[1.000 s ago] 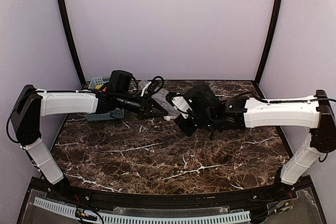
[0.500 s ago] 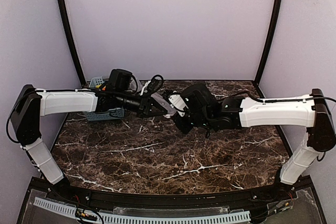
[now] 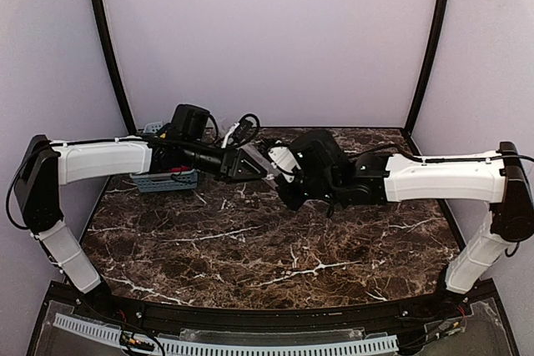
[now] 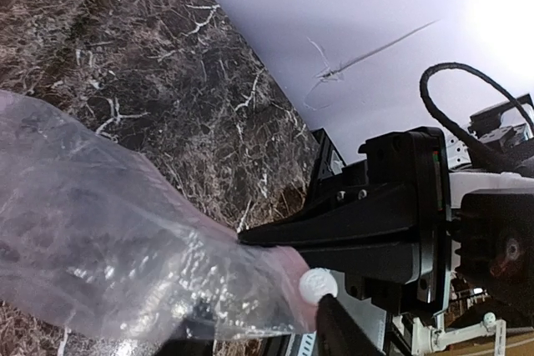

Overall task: Place the food in the zip-top bag and seal the zipper
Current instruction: Pass from the left arm to the right, then pass from the right arm to the left

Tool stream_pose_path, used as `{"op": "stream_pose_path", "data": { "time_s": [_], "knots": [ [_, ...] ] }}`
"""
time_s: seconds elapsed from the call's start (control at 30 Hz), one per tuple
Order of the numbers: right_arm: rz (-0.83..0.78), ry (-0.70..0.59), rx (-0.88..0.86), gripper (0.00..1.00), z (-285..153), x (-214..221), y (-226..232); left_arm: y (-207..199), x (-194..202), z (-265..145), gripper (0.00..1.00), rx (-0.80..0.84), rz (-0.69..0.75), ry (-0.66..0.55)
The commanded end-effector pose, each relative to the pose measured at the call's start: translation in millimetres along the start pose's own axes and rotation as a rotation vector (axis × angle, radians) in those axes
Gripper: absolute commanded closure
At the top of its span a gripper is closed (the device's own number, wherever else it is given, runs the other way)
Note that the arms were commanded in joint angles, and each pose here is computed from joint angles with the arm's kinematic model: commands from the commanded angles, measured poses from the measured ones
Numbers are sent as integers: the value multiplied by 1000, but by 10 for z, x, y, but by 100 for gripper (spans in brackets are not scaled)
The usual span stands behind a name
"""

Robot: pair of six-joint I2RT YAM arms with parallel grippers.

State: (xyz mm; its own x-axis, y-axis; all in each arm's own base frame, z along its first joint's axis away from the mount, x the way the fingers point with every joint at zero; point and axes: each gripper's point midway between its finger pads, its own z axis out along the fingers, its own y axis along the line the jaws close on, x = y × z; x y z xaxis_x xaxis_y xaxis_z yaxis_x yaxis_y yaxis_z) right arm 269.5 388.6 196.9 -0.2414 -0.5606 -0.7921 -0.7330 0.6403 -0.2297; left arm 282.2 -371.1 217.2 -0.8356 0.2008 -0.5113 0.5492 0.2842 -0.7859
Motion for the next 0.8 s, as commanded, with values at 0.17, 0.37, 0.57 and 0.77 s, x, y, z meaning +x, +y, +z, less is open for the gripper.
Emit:
{"op": "stream_pose_path", "data": {
  "time_s": [0.17,0.37,0.57,0.77],
  "knots": [
    [129,-123,-82,100,-653,-459,-155,-309,-454,-859,27,-283,391,-276],
    [159,-103,-321,100,-1079,-635,-35,-774,-429,-1194,14,-269,635,-380],
    [160,-46,-563,100,-1530,-756,240,-1086,-355,-1347,9,-223,759,-401],
    [178,60,-714,100,-1818,-664,421,-1380,-265,-1474,2,-155,831,-424]
  ]
}}
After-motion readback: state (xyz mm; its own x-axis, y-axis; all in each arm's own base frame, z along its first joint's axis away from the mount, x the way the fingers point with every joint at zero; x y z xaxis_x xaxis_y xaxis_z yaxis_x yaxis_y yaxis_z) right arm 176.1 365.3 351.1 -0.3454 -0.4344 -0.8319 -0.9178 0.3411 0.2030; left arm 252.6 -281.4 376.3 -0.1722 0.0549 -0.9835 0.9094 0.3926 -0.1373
